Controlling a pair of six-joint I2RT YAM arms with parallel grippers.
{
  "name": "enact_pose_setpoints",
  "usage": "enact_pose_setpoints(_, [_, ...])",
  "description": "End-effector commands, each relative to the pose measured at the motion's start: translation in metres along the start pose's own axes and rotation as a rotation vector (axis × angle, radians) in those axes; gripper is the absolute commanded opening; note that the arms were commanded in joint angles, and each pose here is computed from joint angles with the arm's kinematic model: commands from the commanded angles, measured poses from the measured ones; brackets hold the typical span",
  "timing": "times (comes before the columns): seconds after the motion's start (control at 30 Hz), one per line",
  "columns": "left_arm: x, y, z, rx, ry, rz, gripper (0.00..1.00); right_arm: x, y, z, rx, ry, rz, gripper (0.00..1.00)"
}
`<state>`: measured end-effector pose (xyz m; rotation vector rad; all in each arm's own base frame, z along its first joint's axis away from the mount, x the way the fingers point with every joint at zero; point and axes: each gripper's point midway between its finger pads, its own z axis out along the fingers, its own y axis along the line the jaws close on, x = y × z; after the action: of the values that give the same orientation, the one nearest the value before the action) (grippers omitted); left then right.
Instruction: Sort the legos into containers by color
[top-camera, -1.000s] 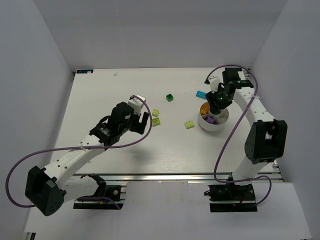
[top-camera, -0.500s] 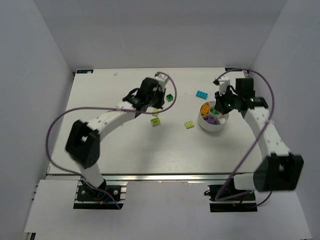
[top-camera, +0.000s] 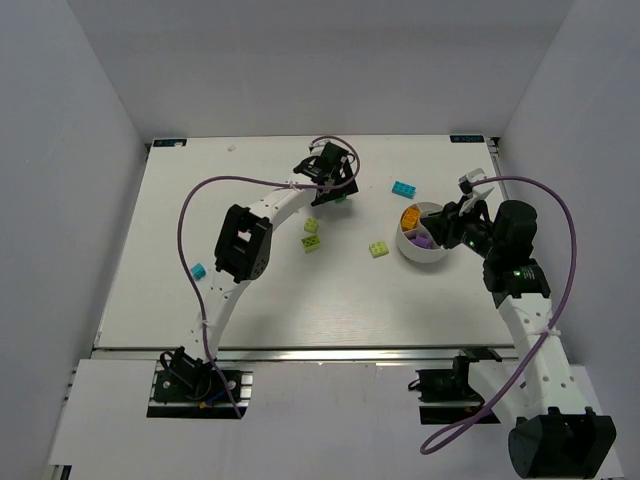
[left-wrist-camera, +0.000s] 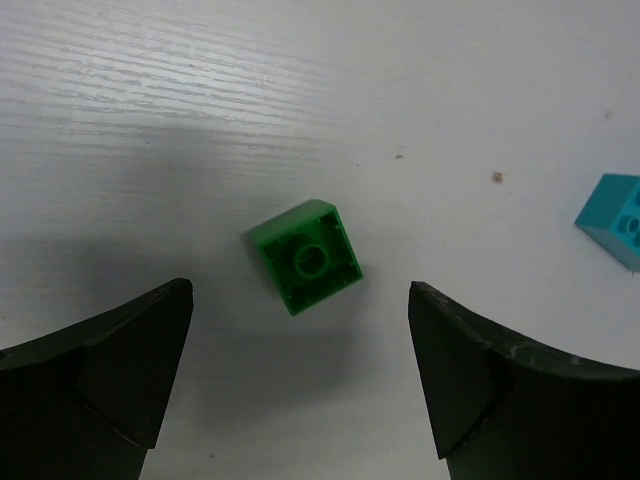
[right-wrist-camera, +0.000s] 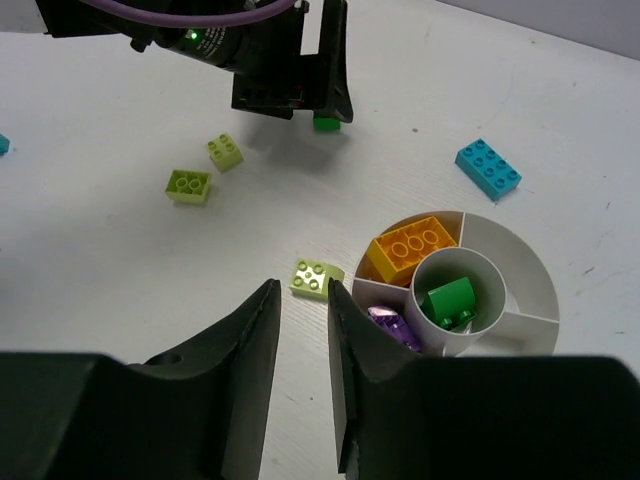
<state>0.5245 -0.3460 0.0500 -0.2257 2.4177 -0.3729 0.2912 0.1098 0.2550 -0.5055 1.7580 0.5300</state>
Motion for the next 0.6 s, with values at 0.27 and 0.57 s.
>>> enact_pose_setpoints(0.27, [-0.018,-0.007,0.007,-0.022,-0.081,-0.166,0.96,-0.012,0.005,-0.003,-0.012,-0.063,0.012,0.31])
enact_pose_setpoints(0.57, [-0.004,-0.010,0.022,-0.005,-0.046,-0.196,0.74,-0.015,0.007,-0.005,-0.002,-0.071,0.003,0.30])
